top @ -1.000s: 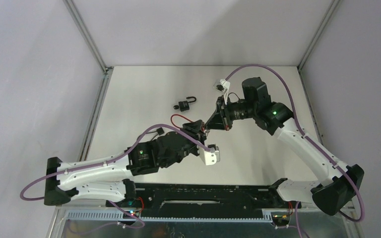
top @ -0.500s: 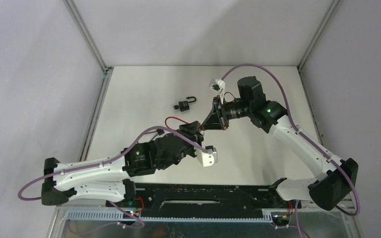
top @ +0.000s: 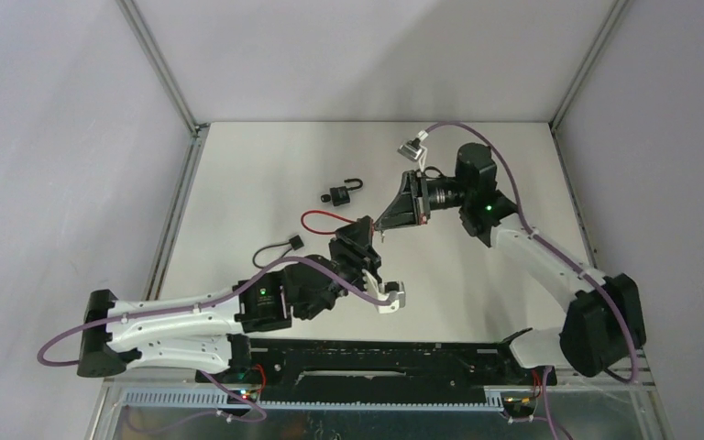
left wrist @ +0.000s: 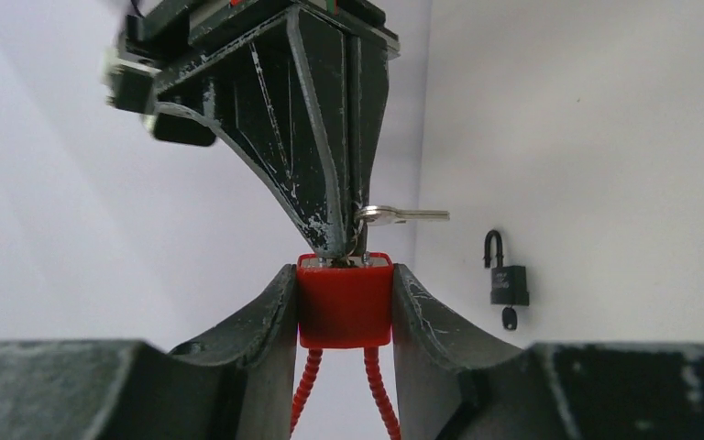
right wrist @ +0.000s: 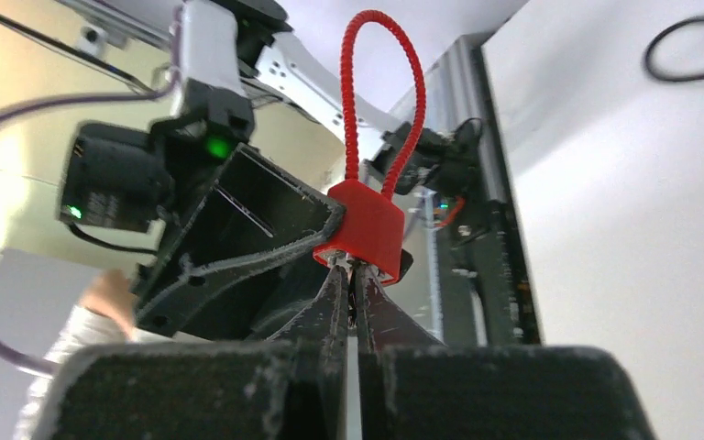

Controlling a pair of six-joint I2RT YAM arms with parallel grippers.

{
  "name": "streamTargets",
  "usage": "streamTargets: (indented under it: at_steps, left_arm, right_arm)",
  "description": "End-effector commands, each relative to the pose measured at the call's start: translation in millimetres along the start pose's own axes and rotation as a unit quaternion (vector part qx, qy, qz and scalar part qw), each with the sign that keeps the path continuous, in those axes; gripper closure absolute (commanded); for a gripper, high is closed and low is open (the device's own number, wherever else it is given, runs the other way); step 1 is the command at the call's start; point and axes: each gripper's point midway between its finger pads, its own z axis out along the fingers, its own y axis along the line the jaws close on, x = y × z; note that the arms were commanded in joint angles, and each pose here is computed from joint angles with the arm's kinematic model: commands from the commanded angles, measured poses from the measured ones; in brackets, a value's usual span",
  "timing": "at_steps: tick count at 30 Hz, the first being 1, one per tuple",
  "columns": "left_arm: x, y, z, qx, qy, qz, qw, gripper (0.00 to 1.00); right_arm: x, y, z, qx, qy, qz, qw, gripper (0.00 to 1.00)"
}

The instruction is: Unlock with the key

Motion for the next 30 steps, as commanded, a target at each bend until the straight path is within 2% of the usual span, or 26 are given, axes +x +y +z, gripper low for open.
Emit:
streamTargets:
  at_steps: [1, 5, 6, 9, 11, 15, 20, 23, 25, 30]
  left_arm:
    - [-60.7, 17.6, 4.0, -0.048, -0.125, 0.03, 0.991, 1.0]
    - [-54.2, 9.5, 6.2, -0.042, -0.11, 0.047, 0.992, 1.0]
    - [-52.6, 8.2, 6.1, -0.042, -0.107, 0.046, 0.992, 1.0]
    - [-52.7, 13.7, 3.5, -0.039, -0.106, 0.015, 0.993, 1.0]
    - [-53.2, 17.5, 1.2, -0.034, -0.109, -0.009, 0.993, 1.0]
    - [-53.3, 24.5, -2.6, -0.016, -0.119, -0.07, 0.99, 1.0]
    - [-53.4, 28.1, -4.0, 0.047, -0.13, -0.193, 0.971, 1.0]
    - [-59.7, 25.9, -3.7, 0.095, -0.146, -0.263, 0.949, 1.0]
    - [-65.4, 27.7, -1.1, 0.119, -0.153, -0.305, 0.933, 1.0]
    - [-72.3, 37.0, 9.0, 0.164, -0.154, -0.401, 0.888, 1.0]
  right_arm:
    - [-25.4, 13.4, 15.8, -0.057, -0.048, 0.071, 0.995, 1.0]
    - [-26.3, 19.5, 19.6, -0.082, -0.064, 0.123, 0.987, 1.0]
    - [-26.0, 23.9, 20.0, -0.09, -0.062, 0.125, 0.986, 0.96]
    - [-26.1, 26.9, 17.1, -0.096, -0.061, 0.103, 0.988, 0.76]
    - [-22.5, 22.5, 10.6, -0.085, -0.053, 0.075, 0.992, 0.53]
    - [-13.1, 10.7, -10.2, -0.046, -0.043, 0.002, 0.998, 0.4]
    - [0.2, -2.2, -50.3, 0.011, -0.044, -0.154, 0.987, 0.41]
    - [8.8, -9.7, -75.3, 0.036, -0.044, -0.228, 0.972, 0.42]
    - [20.1, -5.3, -82.7, 0.034, -0.035, -0.251, 0.967, 0.42]
    - [33.6, 16.7, -86.8, 0.035, -0.005, -0.374, 0.927, 0.44]
